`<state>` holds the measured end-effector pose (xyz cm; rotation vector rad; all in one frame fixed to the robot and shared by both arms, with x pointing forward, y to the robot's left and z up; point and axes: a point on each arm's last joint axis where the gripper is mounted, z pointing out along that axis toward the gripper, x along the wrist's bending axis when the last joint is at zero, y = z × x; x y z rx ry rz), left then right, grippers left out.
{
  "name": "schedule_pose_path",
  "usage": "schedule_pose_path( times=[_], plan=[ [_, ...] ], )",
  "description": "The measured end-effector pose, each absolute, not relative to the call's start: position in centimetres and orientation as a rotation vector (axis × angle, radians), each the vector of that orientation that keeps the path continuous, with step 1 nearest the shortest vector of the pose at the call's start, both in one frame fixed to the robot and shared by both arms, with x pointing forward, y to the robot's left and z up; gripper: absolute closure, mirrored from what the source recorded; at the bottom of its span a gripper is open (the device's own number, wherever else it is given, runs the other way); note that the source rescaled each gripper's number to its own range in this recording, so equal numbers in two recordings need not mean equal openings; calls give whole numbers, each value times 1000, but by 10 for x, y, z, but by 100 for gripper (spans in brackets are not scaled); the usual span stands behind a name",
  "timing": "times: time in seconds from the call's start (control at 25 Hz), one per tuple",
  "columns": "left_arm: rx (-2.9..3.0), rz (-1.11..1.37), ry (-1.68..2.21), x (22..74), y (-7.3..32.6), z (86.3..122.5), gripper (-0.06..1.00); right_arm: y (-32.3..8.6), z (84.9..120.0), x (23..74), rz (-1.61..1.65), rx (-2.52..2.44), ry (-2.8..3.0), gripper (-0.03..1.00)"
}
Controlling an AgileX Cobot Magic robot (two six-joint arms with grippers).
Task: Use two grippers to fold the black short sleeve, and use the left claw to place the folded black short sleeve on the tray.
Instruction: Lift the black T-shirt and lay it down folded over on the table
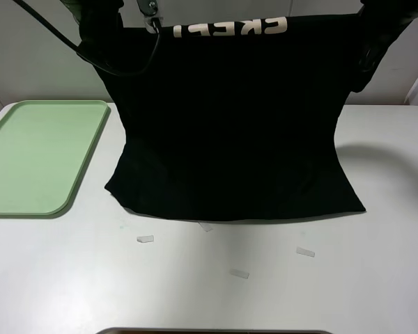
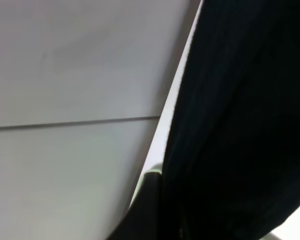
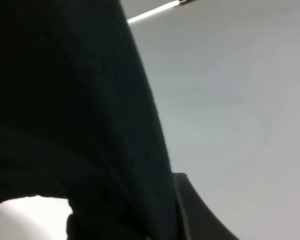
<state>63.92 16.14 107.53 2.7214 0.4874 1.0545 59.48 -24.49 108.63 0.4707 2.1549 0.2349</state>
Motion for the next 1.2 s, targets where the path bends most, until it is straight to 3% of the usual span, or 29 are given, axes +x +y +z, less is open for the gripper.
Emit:
schedule_pose_path(
  times=[0.8, 1.2],
  plan=[
    [2696, 948, 664, 668, 150, 1009, 94, -244, 1032, 619, 219, 554, 2258, 96],
    [2798, 527, 940, 644, 151, 995, 94, -246, 1014, 597, 164, 872, 2487, 96]
  ],
)
